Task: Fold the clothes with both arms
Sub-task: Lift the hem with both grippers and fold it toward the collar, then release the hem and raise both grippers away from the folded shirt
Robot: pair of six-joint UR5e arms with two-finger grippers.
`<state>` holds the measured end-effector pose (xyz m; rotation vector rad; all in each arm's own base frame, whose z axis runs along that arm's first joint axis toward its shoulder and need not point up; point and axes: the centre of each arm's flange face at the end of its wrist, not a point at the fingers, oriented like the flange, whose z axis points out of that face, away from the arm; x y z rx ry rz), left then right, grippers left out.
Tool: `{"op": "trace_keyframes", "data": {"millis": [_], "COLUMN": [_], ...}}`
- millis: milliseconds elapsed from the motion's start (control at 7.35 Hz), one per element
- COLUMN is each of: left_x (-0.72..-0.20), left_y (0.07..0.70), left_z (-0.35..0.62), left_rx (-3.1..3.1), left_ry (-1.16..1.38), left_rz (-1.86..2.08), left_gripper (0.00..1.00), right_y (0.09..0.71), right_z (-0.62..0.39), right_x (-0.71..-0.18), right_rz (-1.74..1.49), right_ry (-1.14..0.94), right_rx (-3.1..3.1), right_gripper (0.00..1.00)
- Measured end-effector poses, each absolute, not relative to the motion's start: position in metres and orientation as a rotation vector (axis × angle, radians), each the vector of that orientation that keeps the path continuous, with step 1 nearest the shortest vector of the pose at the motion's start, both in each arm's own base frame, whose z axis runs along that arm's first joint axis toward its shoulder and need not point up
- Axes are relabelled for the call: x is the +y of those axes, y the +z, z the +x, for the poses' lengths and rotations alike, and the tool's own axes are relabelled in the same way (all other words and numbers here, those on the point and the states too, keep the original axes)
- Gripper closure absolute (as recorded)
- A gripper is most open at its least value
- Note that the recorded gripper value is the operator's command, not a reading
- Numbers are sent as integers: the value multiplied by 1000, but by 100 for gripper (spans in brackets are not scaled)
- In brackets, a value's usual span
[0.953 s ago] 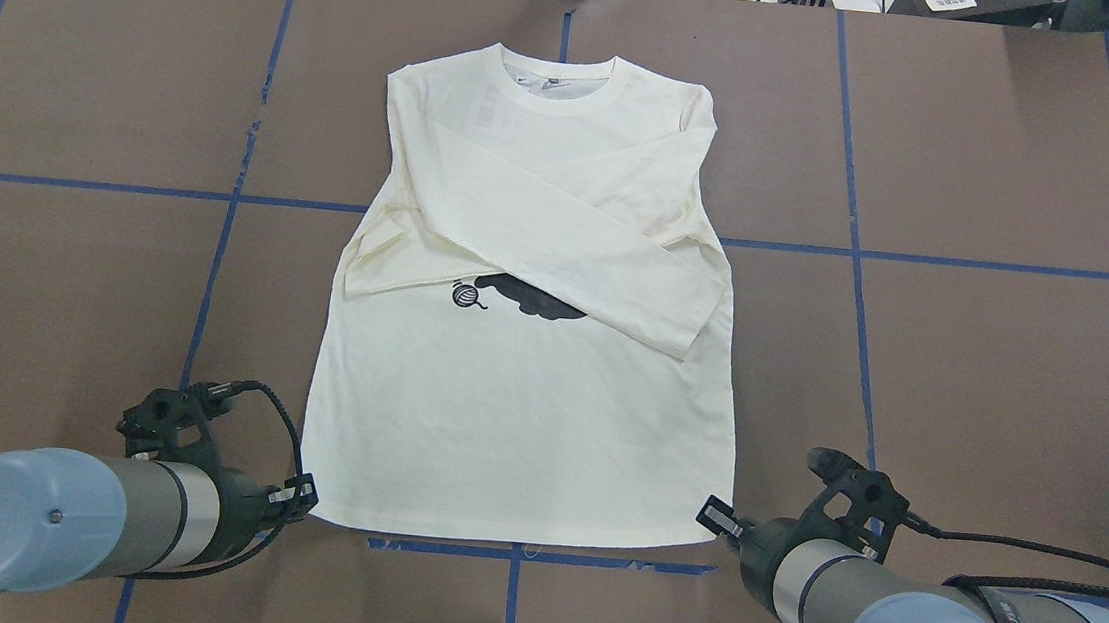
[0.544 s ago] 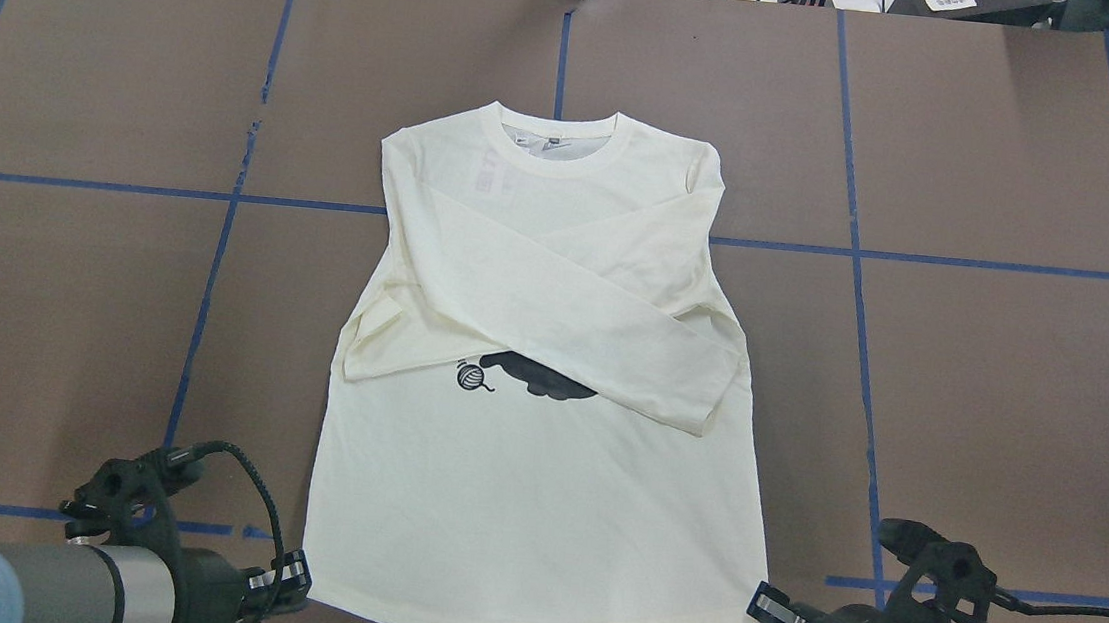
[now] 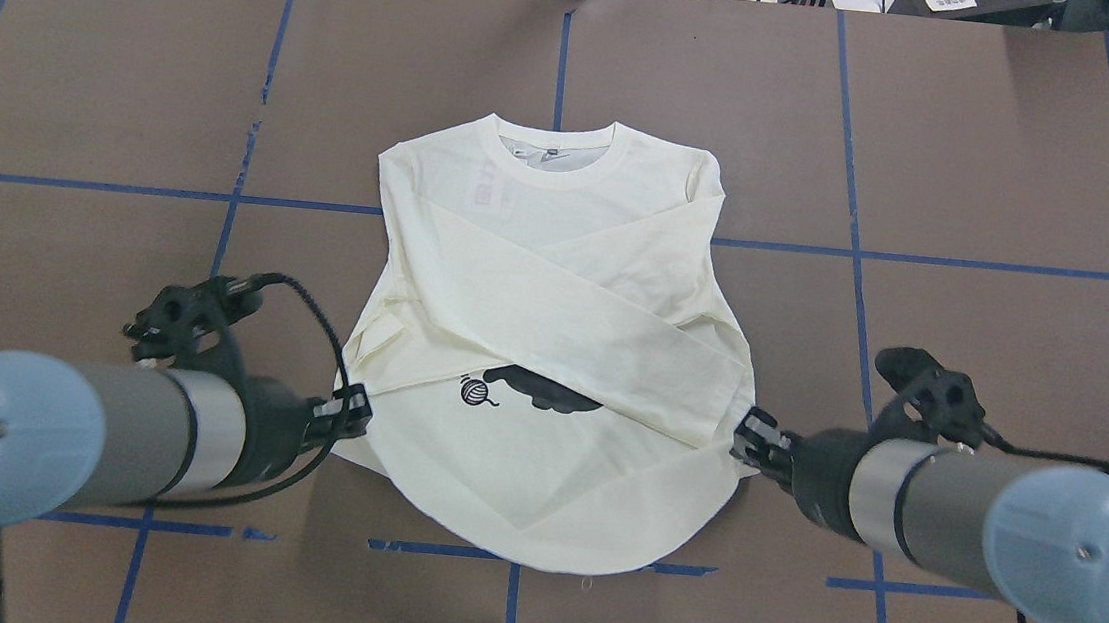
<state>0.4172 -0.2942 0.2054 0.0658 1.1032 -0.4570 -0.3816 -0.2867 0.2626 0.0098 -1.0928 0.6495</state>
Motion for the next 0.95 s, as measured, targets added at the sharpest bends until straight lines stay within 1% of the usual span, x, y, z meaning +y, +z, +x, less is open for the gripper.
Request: {"op": "trace_keyframes", "data": {"millis": [272, 544, 680, 817, 953], "left_x": [-400, -492, -532, -558, -573], "left_y": [215, 252, 276, 297, 313], "left_z": [434, 437, 441, 447, 452], "left_rx": [1040, 1008, 988, 976, 977], "left_ry": [-470, -493, -497, -498, -497], "left_rz": [196, 277, 311, 332, 347], "left_gripper": [100, 100, 100, 100, 100], "right_y": [275, 292, 298, 301, 305], "right_z": [-399, -401, -411, -420, -428], "right_x": [-408, -521, -568, -599, -617], "right_rz": [51, 41, 18, -1, -11], "right_ry": [664, 684, 702, 715, 720], "right_rx": [-1026, -949, -911, -884, -867], "right_gripper": [100, 100, 100, 100, 100]}}
